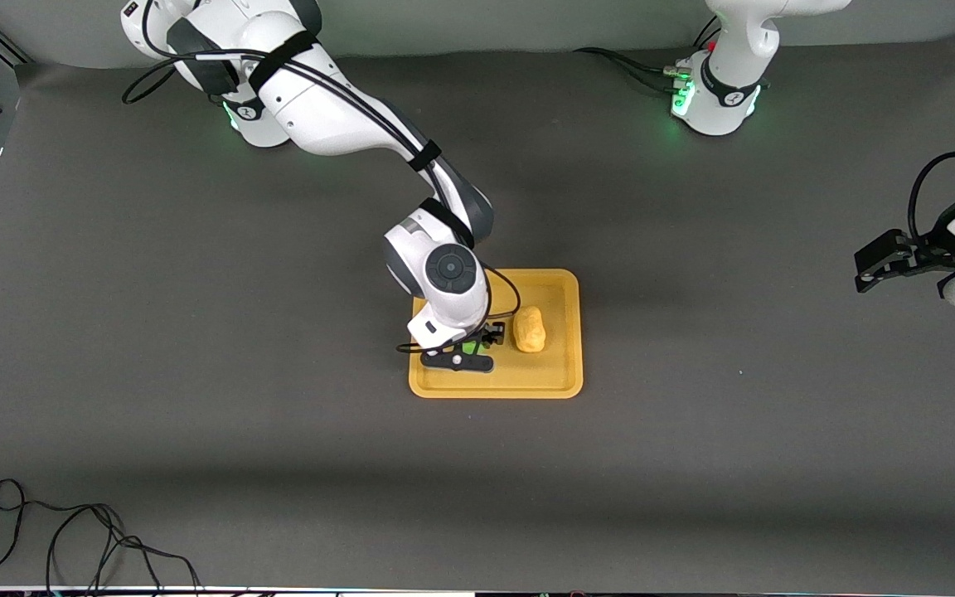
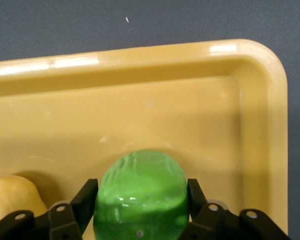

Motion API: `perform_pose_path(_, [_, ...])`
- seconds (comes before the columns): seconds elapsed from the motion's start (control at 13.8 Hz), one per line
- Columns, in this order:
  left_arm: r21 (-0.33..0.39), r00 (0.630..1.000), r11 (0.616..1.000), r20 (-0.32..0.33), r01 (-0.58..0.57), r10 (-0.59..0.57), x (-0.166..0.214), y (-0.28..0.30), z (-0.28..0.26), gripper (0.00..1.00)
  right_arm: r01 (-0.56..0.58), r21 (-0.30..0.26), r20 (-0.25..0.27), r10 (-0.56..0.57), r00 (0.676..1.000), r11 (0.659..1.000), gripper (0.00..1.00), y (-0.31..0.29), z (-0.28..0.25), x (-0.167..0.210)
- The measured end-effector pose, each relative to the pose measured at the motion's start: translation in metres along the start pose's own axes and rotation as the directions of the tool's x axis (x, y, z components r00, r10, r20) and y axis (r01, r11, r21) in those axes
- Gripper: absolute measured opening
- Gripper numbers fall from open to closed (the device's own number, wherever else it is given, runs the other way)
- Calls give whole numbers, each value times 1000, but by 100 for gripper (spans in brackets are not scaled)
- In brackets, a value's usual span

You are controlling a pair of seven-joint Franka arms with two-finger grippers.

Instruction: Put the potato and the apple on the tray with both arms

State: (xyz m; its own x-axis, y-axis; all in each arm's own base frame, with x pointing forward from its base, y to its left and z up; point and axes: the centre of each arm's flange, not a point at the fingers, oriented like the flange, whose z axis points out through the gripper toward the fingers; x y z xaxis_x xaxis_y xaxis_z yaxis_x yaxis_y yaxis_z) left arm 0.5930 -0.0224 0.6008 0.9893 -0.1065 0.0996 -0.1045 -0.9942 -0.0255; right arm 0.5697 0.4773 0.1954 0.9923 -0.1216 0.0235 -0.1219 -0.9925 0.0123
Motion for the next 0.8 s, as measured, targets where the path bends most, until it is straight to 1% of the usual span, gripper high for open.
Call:
perform_pose_path(0.07, [0,1000,1000,0,0,0,0,0,0,100,0,2,-1,0,1000,1000,87,0,0,0])
perform_pose_path(0.14, [0,1000,1000,0,0,0,0,0,0,100,0,7,-7,0,1000,1000,98,-1,-2,1])
perform_pose_path(0.22, [0,1000,1000,0,0,0,0,0,0,100,-1,16,-15,1,1000,1000,100,-3,-8,3])
perform_pose_path(0.29, [0,1000,1000,0,0,0,0,0,0,100,-1,27,-25,2,1000,1000,100,-5,-20,6])
perform_pose_path(0.36, [0,1000,1000,0,0,0,0,0,0,100,-2,34,-31,3,1000,999,100,-7,-41,9])
perform_pose_path(0.43, [0,1000,1000,0,1,-1,0,-1,0,100,-7,37,-36,8,999,999,100,-7,-68,14])
perform_pose_path(0.58, [0,1000,1000,0,1,-1,0,-1,0,100,-23,43,-39,24,999,999,100,1,-144,23])
perform_pose_path(0.8, [0,1000,1000,0,1,-1,0,-1,0,100,-58,53,-39,60,997,997,100,36,-263,28])
